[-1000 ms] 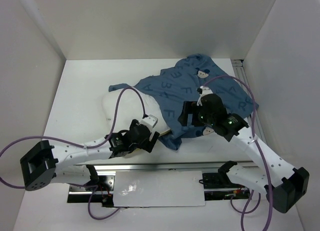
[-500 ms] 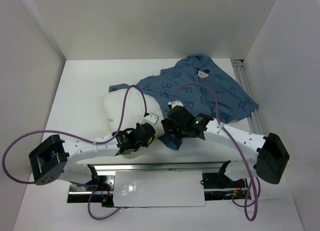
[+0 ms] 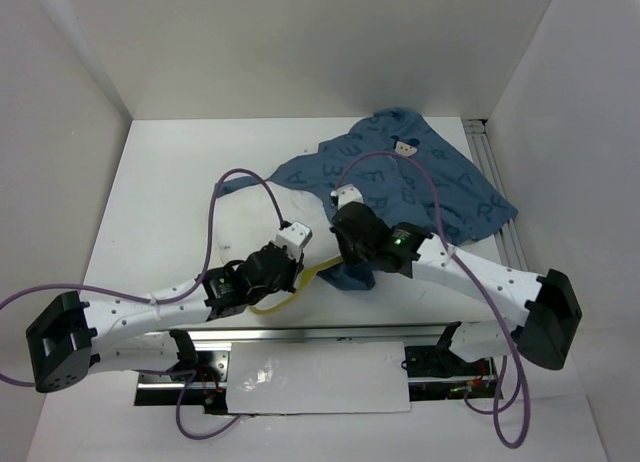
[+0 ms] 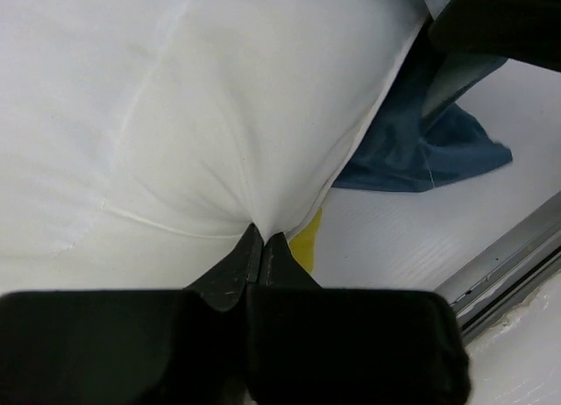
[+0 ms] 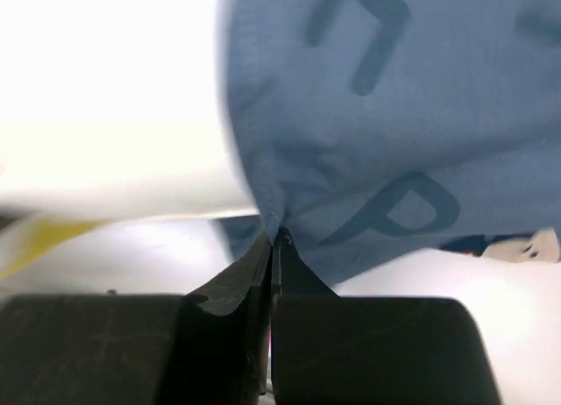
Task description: Put the pillow into the pillowcase
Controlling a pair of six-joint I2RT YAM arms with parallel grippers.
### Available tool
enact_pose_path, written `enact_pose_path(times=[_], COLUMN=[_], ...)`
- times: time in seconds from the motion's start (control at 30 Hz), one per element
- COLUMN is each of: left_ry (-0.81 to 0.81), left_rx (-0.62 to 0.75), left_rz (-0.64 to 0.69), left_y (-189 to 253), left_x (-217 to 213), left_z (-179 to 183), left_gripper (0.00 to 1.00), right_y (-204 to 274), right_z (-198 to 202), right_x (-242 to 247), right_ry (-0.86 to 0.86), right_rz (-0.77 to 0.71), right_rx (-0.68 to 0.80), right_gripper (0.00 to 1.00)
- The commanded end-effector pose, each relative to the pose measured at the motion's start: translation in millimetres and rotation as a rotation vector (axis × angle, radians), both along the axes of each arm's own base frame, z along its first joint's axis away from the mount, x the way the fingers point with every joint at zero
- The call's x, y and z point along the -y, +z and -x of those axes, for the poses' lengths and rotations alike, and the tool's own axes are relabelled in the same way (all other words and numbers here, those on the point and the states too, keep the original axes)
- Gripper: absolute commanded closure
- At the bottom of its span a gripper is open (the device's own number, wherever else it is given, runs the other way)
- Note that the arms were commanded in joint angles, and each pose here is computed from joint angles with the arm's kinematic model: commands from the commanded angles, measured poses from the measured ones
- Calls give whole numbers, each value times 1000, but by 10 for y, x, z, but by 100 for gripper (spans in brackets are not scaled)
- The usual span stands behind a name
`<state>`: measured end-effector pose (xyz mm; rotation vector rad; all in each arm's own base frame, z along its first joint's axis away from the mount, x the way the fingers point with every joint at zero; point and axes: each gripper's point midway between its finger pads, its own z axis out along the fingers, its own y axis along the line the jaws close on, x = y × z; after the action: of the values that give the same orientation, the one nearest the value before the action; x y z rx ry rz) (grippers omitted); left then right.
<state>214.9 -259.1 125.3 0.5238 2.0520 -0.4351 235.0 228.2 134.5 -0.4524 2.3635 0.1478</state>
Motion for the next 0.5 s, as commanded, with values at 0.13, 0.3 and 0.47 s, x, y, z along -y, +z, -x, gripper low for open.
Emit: enact_pose_path(times=[0.13, 0.3, 0.47], left_ry=[-28, 91, 255], left_rx=[164, 203, 230], left_rz=[252, 322, 427], left_y=[934, 1263, 1485], left_x=[506, 494, 356], left_z=[-258, -538, -807], left_gripper=[100, 100, 100], right_y=[1191, 1629, 1937], right_z=[505, 1047, 1369], right_x=[-1022, -1280, -1268], right_ry=[612, 965, 1159], right_rz=[-482, -676, -780], right_rx=[101, 48, 54], right_gripper=[100, 100, 100])
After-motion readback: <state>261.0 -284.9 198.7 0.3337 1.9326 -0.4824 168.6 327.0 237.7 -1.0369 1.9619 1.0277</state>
